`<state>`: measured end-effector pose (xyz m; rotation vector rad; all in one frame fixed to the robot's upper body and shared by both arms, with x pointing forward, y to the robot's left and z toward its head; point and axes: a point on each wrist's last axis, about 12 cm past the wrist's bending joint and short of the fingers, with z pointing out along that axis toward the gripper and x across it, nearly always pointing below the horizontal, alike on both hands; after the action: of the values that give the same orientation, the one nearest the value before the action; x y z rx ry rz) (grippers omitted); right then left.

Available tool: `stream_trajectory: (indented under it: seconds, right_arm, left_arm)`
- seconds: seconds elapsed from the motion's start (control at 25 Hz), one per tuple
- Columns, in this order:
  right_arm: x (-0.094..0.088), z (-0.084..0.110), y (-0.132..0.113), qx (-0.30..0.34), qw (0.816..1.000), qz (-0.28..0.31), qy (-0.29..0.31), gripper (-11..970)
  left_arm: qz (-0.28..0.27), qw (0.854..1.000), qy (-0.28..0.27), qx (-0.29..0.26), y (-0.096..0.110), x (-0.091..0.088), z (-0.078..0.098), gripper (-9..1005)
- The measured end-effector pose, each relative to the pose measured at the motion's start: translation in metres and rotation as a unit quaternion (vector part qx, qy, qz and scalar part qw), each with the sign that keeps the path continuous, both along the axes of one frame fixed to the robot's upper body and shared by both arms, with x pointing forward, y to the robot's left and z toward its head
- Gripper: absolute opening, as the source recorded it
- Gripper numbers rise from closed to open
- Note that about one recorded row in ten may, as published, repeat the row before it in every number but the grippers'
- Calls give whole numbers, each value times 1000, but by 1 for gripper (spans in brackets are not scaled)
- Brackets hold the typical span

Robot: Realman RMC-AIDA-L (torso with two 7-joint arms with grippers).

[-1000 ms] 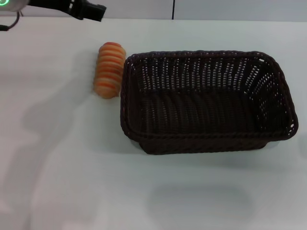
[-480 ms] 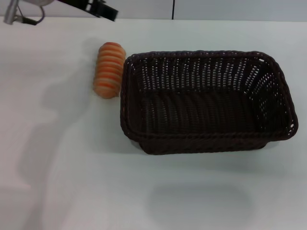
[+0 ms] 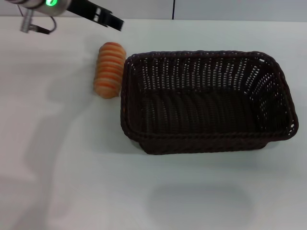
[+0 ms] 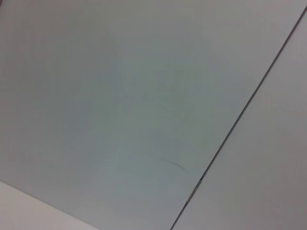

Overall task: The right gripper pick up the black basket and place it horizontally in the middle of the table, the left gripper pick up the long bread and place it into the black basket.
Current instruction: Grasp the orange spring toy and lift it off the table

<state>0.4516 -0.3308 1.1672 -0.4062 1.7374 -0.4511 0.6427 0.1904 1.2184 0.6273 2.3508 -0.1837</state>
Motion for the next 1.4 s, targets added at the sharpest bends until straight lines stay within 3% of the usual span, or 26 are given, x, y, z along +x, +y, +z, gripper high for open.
stream_trajectory:
  seconds: [0.2, 0.48, 0.76, 0.92, 1.4]
  right_arm:
    - [1, 0, 3, -1, 1000, 7, 2, 457]
    - [4, 0, 7, -1, 1000, 18, 6, 457]
    - [9, 5, 15, 0, 999, 34, 1, 457]
    - [15, 8, 22, 0, 999, 50, -2, 456]
    - [29, 11, 42, 3, 996, 91, -5, 456]
  left_arm:
    - [-3, 1000, 6, 5, -9, 13, -10, 781]
    - [21, 1000, -18, 11, -3, 23, -15, 780]
    - [57, 997, 15, 55, 3, 30, -30, 779]
    - [63, 995, 55, 54, 3, 34, -28, 779]
    - [59, 989, 108, 76, 5, 37, -16, 777]
